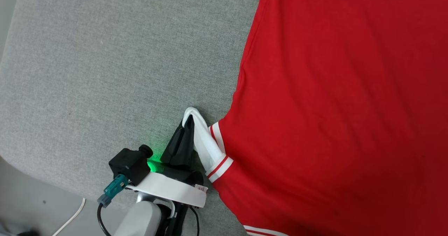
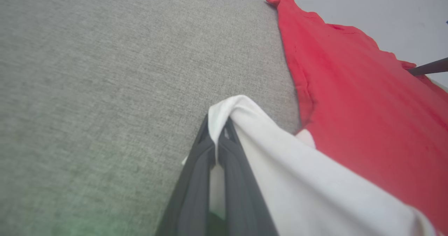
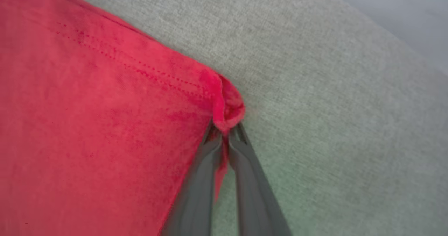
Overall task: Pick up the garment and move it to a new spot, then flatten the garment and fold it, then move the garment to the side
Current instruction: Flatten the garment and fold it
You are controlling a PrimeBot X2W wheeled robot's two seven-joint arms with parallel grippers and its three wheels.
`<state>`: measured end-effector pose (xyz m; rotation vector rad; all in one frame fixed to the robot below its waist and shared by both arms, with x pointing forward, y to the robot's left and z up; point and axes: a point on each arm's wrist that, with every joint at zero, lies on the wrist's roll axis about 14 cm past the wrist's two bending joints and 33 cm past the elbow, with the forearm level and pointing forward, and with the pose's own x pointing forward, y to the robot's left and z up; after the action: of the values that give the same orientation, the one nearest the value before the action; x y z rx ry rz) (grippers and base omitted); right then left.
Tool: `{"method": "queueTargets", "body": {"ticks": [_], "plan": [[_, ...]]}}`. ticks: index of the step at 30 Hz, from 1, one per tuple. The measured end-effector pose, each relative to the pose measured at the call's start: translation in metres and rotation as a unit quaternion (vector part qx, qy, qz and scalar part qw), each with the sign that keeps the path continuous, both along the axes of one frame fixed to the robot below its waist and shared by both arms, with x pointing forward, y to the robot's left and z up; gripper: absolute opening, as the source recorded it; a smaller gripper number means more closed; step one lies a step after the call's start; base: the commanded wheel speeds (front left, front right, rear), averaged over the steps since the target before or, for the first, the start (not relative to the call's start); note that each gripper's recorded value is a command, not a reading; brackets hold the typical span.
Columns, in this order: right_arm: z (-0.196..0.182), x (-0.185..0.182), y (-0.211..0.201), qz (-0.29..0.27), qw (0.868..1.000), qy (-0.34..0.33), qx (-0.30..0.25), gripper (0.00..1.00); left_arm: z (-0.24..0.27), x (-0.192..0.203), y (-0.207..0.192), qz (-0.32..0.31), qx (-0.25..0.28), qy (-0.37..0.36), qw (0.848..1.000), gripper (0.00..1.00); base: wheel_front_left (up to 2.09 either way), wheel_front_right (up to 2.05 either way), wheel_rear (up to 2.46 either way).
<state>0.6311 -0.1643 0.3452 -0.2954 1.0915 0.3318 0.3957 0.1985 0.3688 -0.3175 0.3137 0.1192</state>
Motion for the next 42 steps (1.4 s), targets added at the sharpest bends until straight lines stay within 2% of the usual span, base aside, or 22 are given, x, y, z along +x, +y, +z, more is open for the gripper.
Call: {"method": "queueTargets", "body": {"ticks": [2, 11, 17, 22, 27, 28, 29, 31, 32, 33, 42], "plan": [[0.008, 0.002, 0.003, -0.006, 1.000, -0.013, 0.023, 0.00, 0.002, 0.000, 0.000, -0.001, 0.001, -0.002, 1.000, 0.00, 0.00, 0.00, 0.00], [0.062, -0.007, 0.008, 0.017, 0.994, -0.093, 0.050, 0.00, 0.020, -0.014, 0.005, 0.012, -0.001, -0.021, 1.000, 0.00, 0.00, 0.00, 0.00], [0.095, -0.043, 0.000, 0.037, 0.989, -0.128, 0.065, 0.00, 0.034, -0.029, 0.005, 0.010, -0.004, -0.032, 0.999, 0.00, 0.00, 0.00, 0.00], [0.119, -0.079, -0.024, 0.036, 0.985, -0.151, 0.069, 0.00, 0.045, -0.038, 0.005, 0.006, -0.006, -0.042, 0.999, 0.00, 0.00, 0.00, 0.00], [0.115, -0.130, -0.055, 0.018, 0.989, -0.136, 0.060, 0.00, 0.053, -0.045, 0.003, -0.005, -0.008, -0.048, 0.999, 0.00, 0.00, 0.00, 0.00], [0.110, -0.152, -0.068, 0.008, 0.991, -0.125, 0.056, 0.00, 0.057, -0.048, 0.002, -0.010, -0.008, -0.052, 0.999, 0.00, 0.00, 0.00, 0.00], [0.110, -0.152, -0.068, 0.008, 0.991, -0.125, 0.056, 0.00, 0.057, -0.048, 0.002, -0.010, -0.008, -0.052, 0.999, 0.00, 0.00, 0.00, 0.00], [0.102, -0.184, -0.082, -0.007, 0.993, -0.105, 0.054, 0.00, 0.060, -0.054, 0.002, -0.014, -0.008, -0.052, 0.998, 0.00, 0.00, 0.00, 0.00], [0.102, -0.184, -0.082, -0.007, 0.993, -0.105, 0.054, 0.00, 0.060, -0.054, 0.002, -0.014, -0.008, -0.052, 0.998, 0.00, 0.00, 0.00, 0.00], [0.094, -0.207, -0.089, -0.019, 0.994, -0.090, 0.058, 0.00, 0.064, -0.057, 0.000, -0.017, -0.009, -0.058, 0.998, 0.00, 0.00, 0.00, 0.00], [0.055, -0.300, -0.110, -0.077, 0.994, -0.015, 0.075, 0.00, 0.074, -0.066, 0.001, -0.025, -0.006, -0.067, 0.997, 0.00, 0.00, 0.00, 0.00]]}}
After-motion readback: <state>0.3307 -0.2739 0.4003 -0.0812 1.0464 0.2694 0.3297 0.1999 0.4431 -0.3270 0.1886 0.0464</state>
